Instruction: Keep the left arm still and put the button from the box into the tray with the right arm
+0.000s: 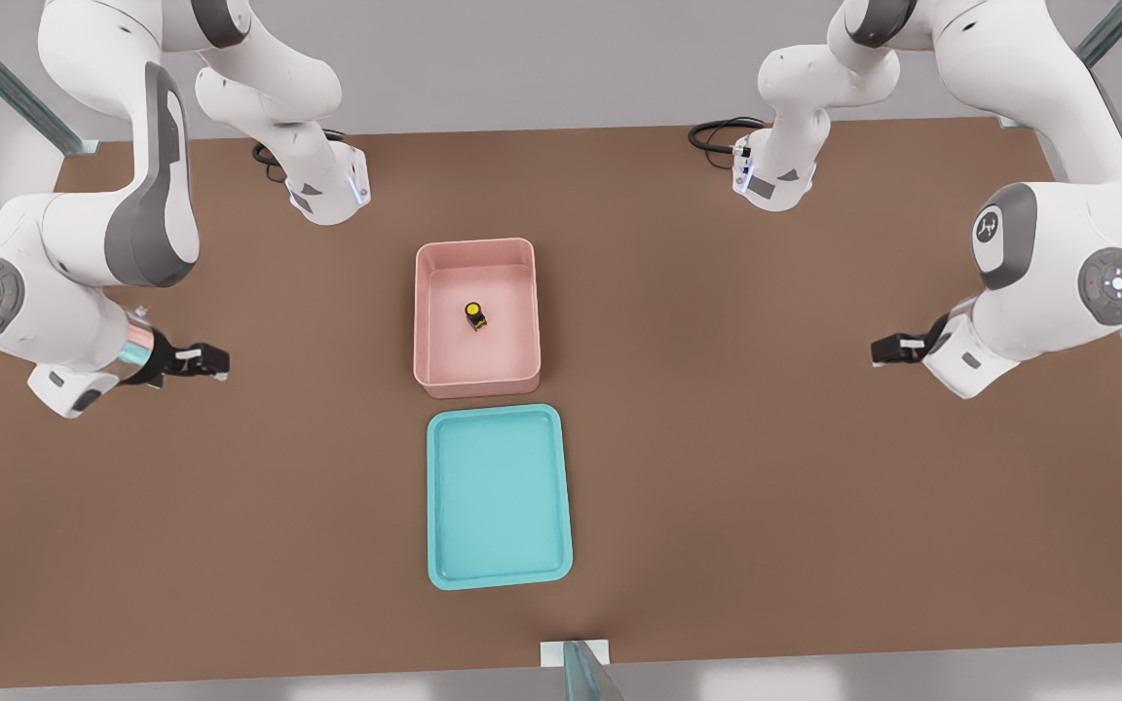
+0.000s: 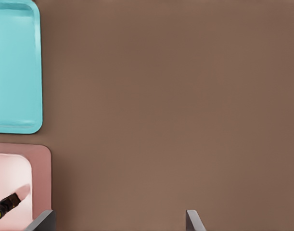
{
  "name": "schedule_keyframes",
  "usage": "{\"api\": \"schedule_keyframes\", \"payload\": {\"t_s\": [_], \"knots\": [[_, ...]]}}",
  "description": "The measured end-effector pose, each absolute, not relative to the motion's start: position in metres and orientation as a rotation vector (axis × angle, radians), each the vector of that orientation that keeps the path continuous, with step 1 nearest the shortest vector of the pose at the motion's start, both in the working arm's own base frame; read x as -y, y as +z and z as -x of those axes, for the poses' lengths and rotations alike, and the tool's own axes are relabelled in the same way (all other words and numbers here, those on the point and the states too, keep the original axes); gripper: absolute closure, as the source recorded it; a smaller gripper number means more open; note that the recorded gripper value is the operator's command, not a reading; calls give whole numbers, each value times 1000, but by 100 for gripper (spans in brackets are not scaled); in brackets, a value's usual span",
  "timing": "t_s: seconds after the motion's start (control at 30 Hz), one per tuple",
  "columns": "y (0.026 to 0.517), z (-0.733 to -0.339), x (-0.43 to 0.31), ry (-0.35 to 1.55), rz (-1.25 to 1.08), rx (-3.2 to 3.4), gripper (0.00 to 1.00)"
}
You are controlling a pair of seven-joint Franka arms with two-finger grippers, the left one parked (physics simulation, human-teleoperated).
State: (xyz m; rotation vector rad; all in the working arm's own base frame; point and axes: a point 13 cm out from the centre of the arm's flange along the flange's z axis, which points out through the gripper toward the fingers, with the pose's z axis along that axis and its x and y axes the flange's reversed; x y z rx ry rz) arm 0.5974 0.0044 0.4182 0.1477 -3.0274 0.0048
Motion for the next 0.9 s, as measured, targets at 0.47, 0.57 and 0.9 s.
{"api": "schedule_keyframes", "payload": {"t_s": [0.47,0.57,0.9], "knots": [[324,-484,-319,-32,-725,2861,0],[285,-420,-376,32,-775,2865,0],[185,-404,-391,33,-282,3150,0]]}}
